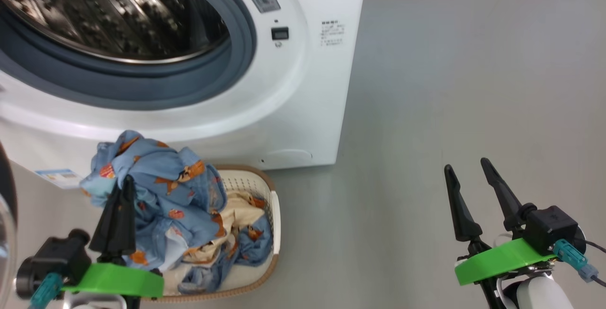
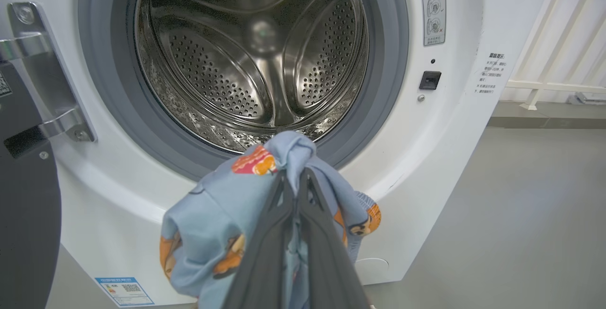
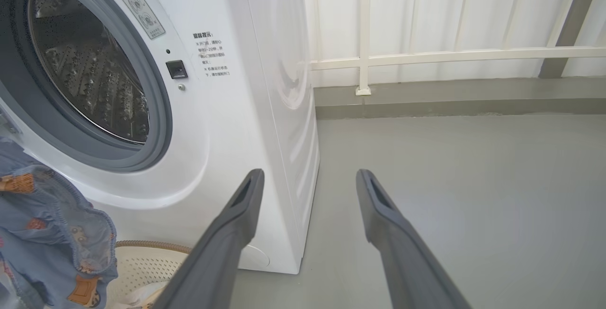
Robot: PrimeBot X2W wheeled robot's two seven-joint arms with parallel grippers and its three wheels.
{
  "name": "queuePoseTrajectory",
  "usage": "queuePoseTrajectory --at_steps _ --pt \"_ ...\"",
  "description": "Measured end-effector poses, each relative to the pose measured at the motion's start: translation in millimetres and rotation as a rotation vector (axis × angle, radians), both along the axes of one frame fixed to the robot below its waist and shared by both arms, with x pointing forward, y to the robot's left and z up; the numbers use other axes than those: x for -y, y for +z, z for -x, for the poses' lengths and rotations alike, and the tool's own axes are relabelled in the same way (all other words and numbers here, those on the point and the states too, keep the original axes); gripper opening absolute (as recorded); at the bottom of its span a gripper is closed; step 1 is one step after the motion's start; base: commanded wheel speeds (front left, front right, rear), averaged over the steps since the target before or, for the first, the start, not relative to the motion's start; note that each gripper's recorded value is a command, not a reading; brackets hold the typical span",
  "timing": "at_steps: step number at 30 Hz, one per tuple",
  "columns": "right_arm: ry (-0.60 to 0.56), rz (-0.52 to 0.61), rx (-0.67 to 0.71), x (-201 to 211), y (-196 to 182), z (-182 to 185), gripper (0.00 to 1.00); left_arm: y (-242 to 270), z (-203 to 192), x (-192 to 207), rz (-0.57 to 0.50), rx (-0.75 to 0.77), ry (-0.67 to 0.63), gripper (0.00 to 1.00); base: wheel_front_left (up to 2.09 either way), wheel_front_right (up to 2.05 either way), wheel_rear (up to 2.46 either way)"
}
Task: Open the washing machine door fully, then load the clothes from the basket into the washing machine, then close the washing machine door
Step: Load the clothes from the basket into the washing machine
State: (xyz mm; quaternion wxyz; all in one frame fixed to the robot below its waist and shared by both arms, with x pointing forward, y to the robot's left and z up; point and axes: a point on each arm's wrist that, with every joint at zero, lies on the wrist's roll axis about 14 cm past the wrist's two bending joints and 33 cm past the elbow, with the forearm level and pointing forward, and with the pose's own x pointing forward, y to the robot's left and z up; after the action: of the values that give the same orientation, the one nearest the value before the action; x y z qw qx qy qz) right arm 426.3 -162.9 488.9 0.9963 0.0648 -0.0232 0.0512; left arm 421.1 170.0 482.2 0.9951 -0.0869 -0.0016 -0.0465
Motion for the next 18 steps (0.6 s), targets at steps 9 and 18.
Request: queuePoseTrajectory --at_steps 9,18 --pt "0.001 0.007 0.043 -0.1 18.5 18.3 1.00 42.2 27.8 -16.6 -0.037 0.126 0.071 0.00 0.00 0.00 0.00" --pt "-0.030 0.019 0.082 10.7 34.0 38.6 1.00 51.2 58.3 -26.4 -0.053 0.153 0.109 0.00 0.00 0.00 0.00"
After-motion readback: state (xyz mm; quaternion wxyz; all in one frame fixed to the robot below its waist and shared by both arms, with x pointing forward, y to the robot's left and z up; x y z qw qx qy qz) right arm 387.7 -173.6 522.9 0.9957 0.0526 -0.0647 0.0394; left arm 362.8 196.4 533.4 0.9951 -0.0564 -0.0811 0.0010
